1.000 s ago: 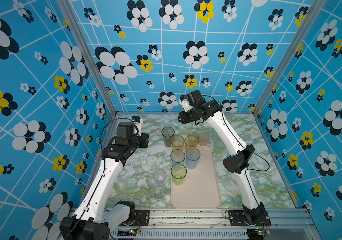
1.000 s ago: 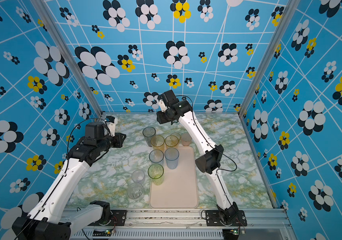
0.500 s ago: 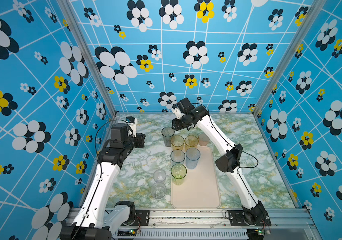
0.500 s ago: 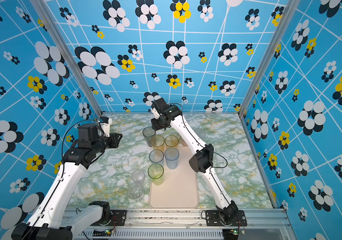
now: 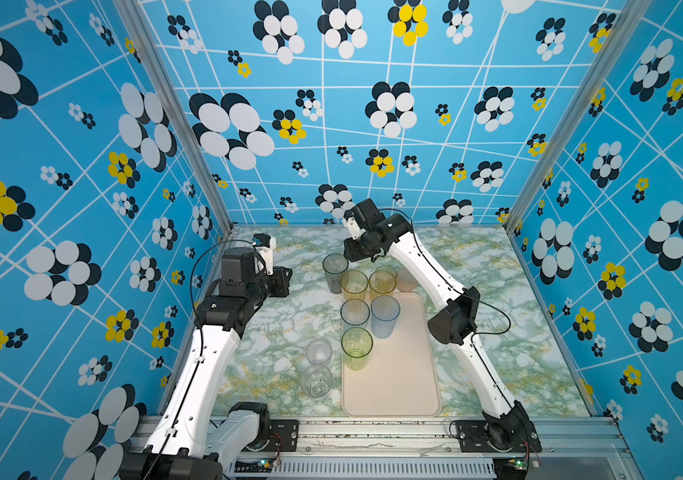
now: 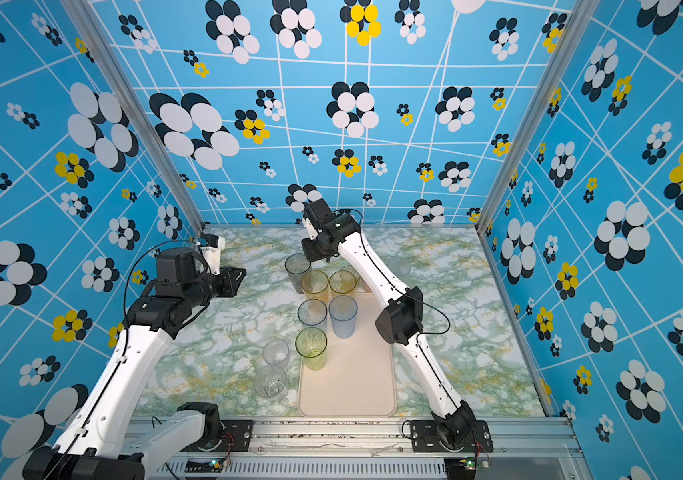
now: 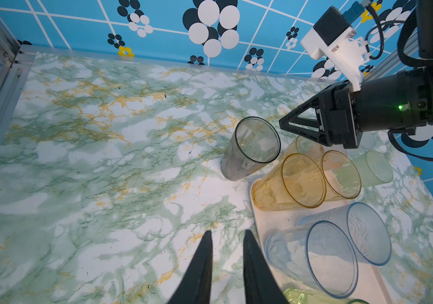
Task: Place the glasses into the tray
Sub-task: 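Lower the right gripper onto the smoky grey glass beyond the tray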
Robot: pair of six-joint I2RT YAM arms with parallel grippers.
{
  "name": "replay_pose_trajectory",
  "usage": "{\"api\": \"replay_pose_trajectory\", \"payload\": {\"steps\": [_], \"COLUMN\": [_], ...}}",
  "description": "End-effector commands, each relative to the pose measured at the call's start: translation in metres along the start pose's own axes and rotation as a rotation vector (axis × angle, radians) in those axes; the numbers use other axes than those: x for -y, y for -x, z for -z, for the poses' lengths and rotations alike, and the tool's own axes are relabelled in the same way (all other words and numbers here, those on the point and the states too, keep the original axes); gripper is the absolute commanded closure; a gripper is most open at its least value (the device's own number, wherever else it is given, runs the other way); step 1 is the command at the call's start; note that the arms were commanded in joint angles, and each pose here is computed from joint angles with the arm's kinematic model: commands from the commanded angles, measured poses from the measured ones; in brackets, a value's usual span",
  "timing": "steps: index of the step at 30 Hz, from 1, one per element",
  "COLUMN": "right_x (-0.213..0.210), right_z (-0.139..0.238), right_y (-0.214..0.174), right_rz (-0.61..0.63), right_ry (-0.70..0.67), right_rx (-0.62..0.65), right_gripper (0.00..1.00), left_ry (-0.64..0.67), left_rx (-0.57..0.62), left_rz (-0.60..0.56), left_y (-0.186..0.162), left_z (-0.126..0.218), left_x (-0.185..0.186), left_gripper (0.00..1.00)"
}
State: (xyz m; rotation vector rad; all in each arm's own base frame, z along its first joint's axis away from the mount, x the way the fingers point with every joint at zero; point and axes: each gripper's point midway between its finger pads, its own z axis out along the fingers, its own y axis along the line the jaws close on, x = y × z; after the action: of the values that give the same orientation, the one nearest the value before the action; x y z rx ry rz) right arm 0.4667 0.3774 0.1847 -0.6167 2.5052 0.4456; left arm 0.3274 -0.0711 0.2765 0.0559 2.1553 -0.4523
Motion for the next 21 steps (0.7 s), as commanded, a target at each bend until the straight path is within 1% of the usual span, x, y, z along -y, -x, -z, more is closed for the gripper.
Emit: {"api": "replay_pose_trajectory", "payload": {"steps": [1,13,21], "right_x": [-0.003,-0.003,-0.002], "right_z": [-0.017,-0.032,-0.04], "right_y": [-0.005,-0.004,-0.008], "right_rz": [-0.006,-0.01,-0.008], "right_ry": [-0.011,-0.02,-0.031], "right_rx": [-0.012,0.0,-0.011], "right_gripper": [0.63,0.66,0.71], "left_ry": [-0.016,-0.022,-0.019], "left_rx": [0.022,0.027,0.026], "left_rz": [-0.001,-0.005,-0.008], "left_y": [0.002,0.002,0.002], "left_z": [0.003,0.004,0.004], "left_x": [0.002,0.003,0.002], "left_gripper": [0.77,0.77,0.76]}}
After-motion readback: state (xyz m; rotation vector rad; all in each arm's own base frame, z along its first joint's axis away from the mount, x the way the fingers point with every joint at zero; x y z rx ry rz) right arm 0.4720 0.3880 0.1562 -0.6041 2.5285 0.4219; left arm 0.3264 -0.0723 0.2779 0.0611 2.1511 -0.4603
